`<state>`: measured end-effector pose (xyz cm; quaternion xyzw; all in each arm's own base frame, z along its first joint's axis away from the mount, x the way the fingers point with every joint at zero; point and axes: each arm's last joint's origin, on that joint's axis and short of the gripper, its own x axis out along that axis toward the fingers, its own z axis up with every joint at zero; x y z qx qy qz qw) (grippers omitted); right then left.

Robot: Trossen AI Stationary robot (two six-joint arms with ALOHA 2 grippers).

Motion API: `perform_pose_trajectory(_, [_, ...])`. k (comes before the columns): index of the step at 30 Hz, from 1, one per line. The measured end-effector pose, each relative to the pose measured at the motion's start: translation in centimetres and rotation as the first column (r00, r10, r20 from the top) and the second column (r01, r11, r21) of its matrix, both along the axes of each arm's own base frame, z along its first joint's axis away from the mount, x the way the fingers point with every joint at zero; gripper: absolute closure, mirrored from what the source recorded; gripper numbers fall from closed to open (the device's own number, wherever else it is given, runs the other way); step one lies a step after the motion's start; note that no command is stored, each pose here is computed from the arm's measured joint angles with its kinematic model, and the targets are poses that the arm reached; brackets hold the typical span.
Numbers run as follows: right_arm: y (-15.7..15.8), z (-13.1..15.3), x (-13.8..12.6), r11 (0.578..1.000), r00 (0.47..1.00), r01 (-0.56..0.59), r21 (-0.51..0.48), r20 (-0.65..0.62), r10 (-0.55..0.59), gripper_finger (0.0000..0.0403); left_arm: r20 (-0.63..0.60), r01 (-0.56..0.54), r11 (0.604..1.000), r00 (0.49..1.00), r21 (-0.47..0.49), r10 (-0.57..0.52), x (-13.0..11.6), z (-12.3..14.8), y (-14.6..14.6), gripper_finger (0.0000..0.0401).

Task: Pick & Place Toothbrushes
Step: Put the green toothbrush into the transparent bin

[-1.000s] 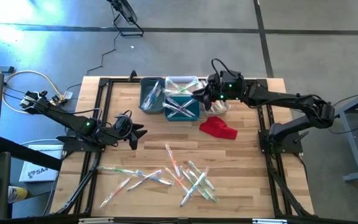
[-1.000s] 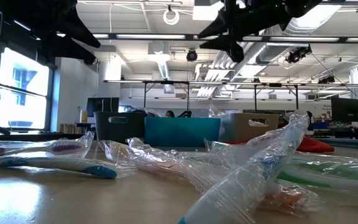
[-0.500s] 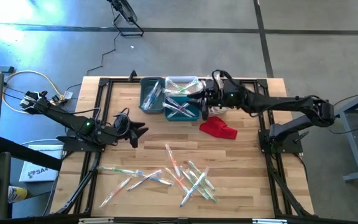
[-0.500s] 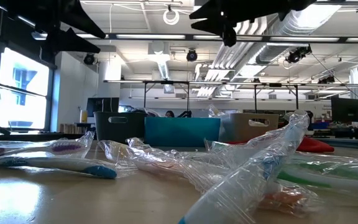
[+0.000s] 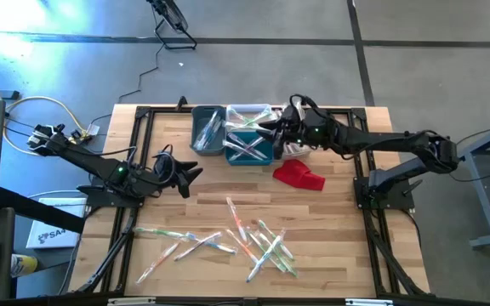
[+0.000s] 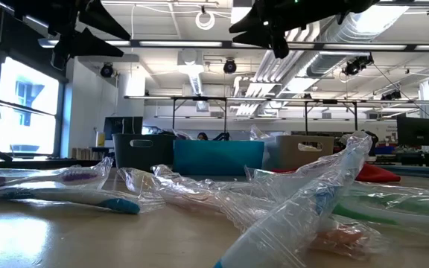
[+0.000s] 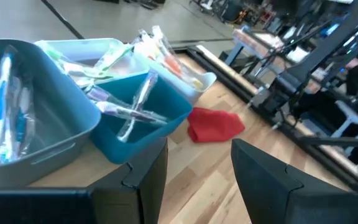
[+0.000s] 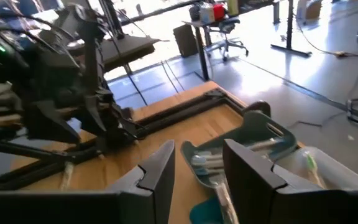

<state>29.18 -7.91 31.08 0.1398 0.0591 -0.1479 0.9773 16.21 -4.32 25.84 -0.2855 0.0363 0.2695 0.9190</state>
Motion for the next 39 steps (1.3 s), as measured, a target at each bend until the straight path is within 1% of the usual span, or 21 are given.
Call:
perform_pose_trajectory(3, [-0.1, -0.4, -0.1, 0.999, 0.999, 0.036, 0.004, -0.039, -0.036, 0.0275, 0.036, 0.002, 1.0, 0.999, -0.009, -0.001, 0.1, 0.4, 0.0, 0.0226])
perform_pose_trajectory(6, [-0.4, -0.4, -0.2, 0.998, 0.997, 0.068, 0.0, -0.047, -0.068, 0.0275, 0.045, 0.017, 1.0, 0.999, 0.017, -0.018, 0.2, 1.4, -0.1, 0.0226])
perform_pose_trajectory(8, [-0.5, -0.4, -0.3, 0.994, 0.993, 0.106, -0.008, -0.045, -0.107, 0.0275, 0.048, 0.047, 0.998, 0.998, 0.043, -0.049, 0.2, 2.5, -0.1, 0.0226])
perform_pose_trajectory(12, [-0.8, -0.3, -0.4, 0.975, 0.974, 0.218, -0.031, -0.048, -0.219, 0.0275, 0.025, 0.135, 0.985, 0.99, 0.103, -0.139, 0.2, 4.5, -0.3, 0.0226])
perform_pose_trajectory(15, [-0.9, -0.3, -0.5, 0.964, 0.963, 0.263, -0.041, -0.05, -0.265, 0.0275, -0.009, 0.166, 0.982, 0.986, 0.093, -0.165, 0.0, 5.2, -0.3, 0.0226])
perform_pose_trajectory(17, [-0.9, -0.4, -0.5, 0.964, 0.963, 0.261, -0.04, -0.06, -0.263, 0.0275, -0.039, 0.178, 0.982, 0.984, 0.065, -0.176, -0.2, 5.2, -0.3, 0.0226])
perform_pose_trajectory(21, [-0.7, -0.5, -0.4, 0.981, 0.979, 0.194, -0.019, -0.064, -0.195, 0.0275, -0.074, 0.213, 0.977, 0.974, -0.006, -0.213, -0.4, 5.0, -0.3, 0.0226])
perform_pose_trajectory(26, [-0.5, -0.5, -0.3, 0.991, 0.991, 0.126, 0.041, -0.05, -0.124, 0.0275, -0.122, 0.255, 0.967, 0.959, -0.006, -0.254, -0.7, 5.8, -0.3, 0.0226])
perform_pose_trajectory(29, [-0.4, -0.5, -0.3, 0.992, 0.992, 0.121, 0.046, -0.048, -0.119, 0.0275, -0.189, 0.255, 0.967, 0.949, 0.0, -0.251, -0.9, 5.9, -0.2, 0.0226])
perform_pose_trajectory(31, [-0.2, -0.6, -0.2, 0.992, 0.992, 0.122, 0.044, -0.045, -0.12, 0.0275, -0.22, 0.264, 0.964, 0.94, -0.021, -0.262, -0.7, 6.0, -0.3, 0.0226])
perform_pose_trajectory(35, [-0.1, -0.5, 0.0, 0.993, 0.993, 0.113, 0.04, -0.032, -0.112, 0.0275, -0.281, 0.348, 0.934, 0.892, -0.076, -0.355, 0.2, 5.6, -1.2, 0.0226])
perform_pose_trajectory(39, [-0.1, -0.5, 0.0, 0.992, 0.993, 0.116, 0.039, -0.033, -0.115, 0.0275, -0.353, 0.439, 0.89, 0.819, -0.123, -0.453, 1.2, 4.6, -3.1, 0.0226])
